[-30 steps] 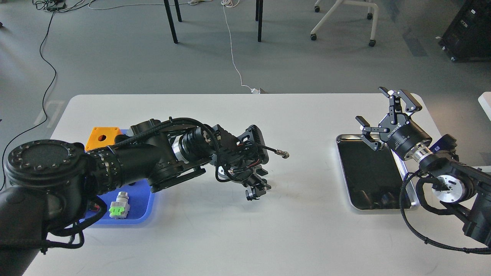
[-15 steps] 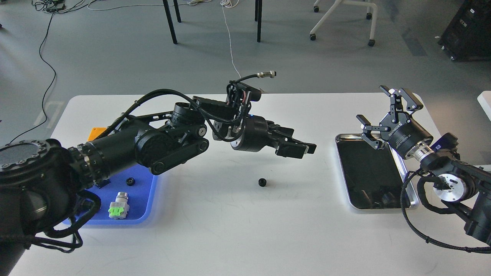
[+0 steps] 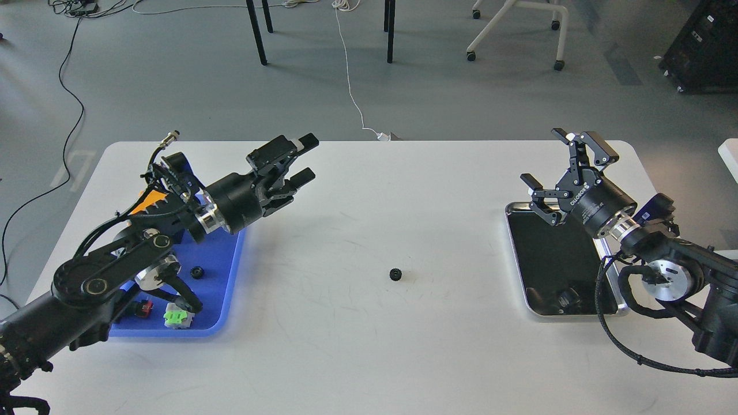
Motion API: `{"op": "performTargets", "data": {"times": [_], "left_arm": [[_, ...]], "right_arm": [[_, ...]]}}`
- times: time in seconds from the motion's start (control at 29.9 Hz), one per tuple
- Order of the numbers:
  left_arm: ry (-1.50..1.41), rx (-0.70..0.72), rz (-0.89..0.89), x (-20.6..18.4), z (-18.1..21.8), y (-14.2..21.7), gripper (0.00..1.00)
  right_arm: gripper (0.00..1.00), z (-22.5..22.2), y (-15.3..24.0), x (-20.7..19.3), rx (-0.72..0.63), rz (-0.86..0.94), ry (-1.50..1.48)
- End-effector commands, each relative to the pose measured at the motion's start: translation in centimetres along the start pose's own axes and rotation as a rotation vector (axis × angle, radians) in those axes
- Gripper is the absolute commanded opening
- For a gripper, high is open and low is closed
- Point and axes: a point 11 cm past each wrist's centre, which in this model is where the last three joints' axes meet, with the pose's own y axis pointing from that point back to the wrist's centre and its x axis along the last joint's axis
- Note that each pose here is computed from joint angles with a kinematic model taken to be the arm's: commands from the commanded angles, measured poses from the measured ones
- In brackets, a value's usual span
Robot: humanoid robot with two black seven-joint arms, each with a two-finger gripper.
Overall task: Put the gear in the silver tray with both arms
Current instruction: 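Open the left gripper to set the gear on the table, withdraw, then reach the right gripper down to the black gear and grasp it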
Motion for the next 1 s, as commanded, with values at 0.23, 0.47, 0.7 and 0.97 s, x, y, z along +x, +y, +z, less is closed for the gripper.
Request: {"op": "performTargets", "data": {"times": [0.23,0.47,0.7,0.97], "left_arm": [[0.185,-0.119,0.293,5.8,0.5,6.1,0.98],[0.208,-0.129,0.308,6.0,0.4,6.3,0.98],[0.210,-0.133,0.302,5.8,0.5,6.2,0.98],[0.210,-0.140,0.293,5.6,0.8,6.0,0.98]], "right_arm": [[0.99,-1.8,-3.8,-5.9,-0.164,-0.345,0.477],[0.99,-2.1,-7.1,-12.0,-0.381,-0.687,0.938],[0.99,-0.2,-8.9,-16.4,-0.508,-0.943,1.305],[0.99,3.6,-9.3,-18.2,-0.518,-1.131,1.686]]}}
